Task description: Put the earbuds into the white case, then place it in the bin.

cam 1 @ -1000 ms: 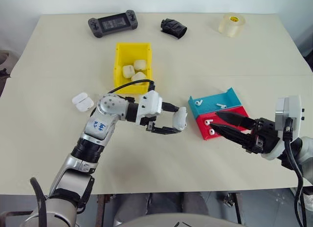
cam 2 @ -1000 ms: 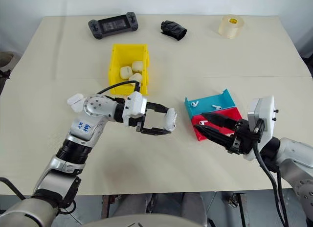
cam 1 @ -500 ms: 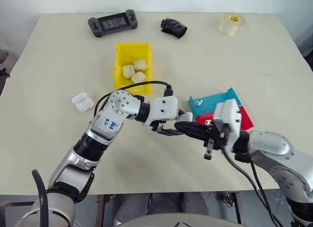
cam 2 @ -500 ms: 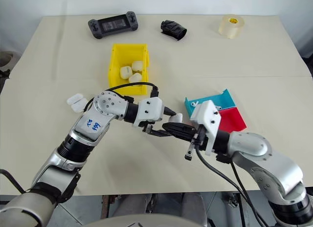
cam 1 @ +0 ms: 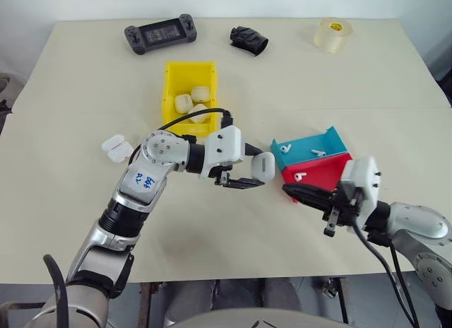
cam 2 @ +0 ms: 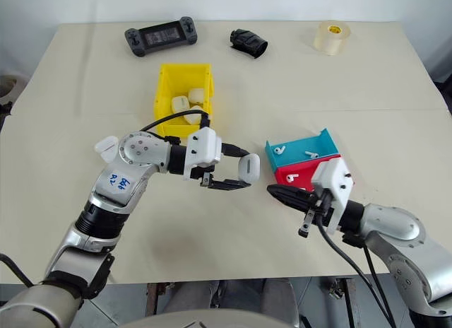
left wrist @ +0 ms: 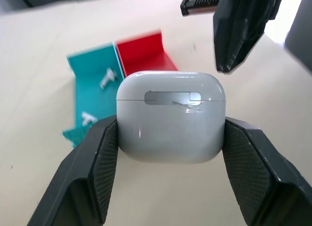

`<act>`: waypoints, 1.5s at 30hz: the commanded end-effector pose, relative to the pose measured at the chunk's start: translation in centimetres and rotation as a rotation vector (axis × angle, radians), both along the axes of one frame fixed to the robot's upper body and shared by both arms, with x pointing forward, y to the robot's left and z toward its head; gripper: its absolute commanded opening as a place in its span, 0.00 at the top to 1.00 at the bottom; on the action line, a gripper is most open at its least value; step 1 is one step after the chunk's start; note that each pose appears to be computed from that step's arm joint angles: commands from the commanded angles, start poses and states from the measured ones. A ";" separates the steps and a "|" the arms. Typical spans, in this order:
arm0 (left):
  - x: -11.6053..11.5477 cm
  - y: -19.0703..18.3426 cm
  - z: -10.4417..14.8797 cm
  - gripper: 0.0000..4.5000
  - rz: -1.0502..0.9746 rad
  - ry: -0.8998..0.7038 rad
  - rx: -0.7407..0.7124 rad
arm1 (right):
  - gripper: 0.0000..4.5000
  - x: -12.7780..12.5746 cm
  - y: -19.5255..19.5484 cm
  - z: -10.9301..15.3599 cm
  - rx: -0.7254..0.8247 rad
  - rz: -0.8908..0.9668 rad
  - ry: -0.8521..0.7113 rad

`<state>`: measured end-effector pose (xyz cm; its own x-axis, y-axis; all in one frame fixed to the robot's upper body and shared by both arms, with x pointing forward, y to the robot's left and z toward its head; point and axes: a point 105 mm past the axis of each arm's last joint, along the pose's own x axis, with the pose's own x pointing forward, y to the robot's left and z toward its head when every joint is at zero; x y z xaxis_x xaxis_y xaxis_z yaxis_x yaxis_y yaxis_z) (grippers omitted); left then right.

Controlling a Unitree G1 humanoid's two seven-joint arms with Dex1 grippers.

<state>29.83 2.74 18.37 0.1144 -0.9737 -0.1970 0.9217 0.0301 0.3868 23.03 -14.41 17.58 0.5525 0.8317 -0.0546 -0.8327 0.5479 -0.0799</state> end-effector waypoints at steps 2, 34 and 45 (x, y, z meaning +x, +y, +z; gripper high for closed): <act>1.4 2.9 3.1 0.38 0.180 -0.048 -0.228 | 0.74 0.1 -1.8 2.2 -0.014 -0.081 -0.190; 13.5 7.0 3.1 0.15 1.010 0.105 -0.539 | 0.00 1.0 -4.0 3.2 -0.033 -0.274 -0.325; 3.4 9.2 5.2 0.01 0.571 -0.088 -0.450 | 0.00 1.3 -4.6 2.5 -0.030 -0.230 -0.301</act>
